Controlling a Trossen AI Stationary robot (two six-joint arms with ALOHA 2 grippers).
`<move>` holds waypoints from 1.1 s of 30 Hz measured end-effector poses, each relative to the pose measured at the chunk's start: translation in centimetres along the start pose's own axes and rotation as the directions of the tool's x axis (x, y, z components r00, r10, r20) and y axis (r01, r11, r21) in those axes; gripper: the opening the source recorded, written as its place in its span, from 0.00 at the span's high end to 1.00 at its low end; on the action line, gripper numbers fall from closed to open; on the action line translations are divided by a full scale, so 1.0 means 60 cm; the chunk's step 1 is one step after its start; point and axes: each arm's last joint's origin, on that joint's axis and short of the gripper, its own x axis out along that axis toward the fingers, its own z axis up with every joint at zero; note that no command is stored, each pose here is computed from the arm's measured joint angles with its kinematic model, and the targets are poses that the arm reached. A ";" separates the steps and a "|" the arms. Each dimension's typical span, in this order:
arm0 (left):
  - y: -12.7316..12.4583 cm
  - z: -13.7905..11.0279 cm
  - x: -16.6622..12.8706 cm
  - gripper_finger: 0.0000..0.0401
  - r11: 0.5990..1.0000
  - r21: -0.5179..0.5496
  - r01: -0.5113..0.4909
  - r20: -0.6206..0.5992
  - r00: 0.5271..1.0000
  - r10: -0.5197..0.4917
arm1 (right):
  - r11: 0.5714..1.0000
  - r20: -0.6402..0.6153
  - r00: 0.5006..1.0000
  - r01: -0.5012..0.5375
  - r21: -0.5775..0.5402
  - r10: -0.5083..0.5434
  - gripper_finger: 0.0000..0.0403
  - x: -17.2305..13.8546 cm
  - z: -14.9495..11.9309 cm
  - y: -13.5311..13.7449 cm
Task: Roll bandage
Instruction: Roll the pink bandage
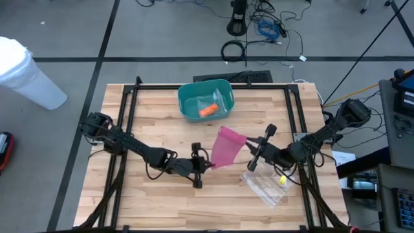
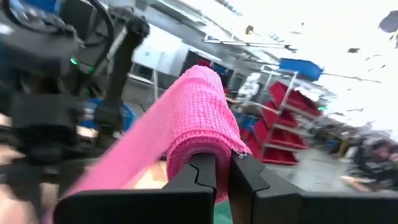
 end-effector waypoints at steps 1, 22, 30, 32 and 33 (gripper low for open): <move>-0.003 0.000 -0.001 1.00 0.999 -0.014 0.045 0.002 0.999 -0.044 | 1.000 -0.003 1.000 0.006 -0.027 -0.006 0.99 0.000 0.001 -0.001; 0.024 0.008 0.006 1.00 0.968 0.145 -0.203 0.030 0.979 0.201 | 0.965 0.044 0.964 -0.263 -0.002 0.263 0.99 -0.015 -0.006 0.026; 0.047 0.019 0.012 1.00 0.928 0.220 -0.299 0.044 0.954 0.297 | 0.929 -0.009 0.937 -0.343 0.141 0.348 0.99 -0.017 -0.020 0.035; 0.049 0.028 0.012 1.00 0.919 0.219 -0.329 0.066 0.944 0.322 | 0.925 -0.027 0.934 -0.347 0.157 0.355 0.99 -0.018 -0.024 0.036; 0.050 0.032 0.011 1.00 0.913 0.225 -0.341 0.077 0.940 0.332 | 0.923 -0.036 0.933 -0.348 0.163 0.358 0.99 -0.018 -0.026 0.037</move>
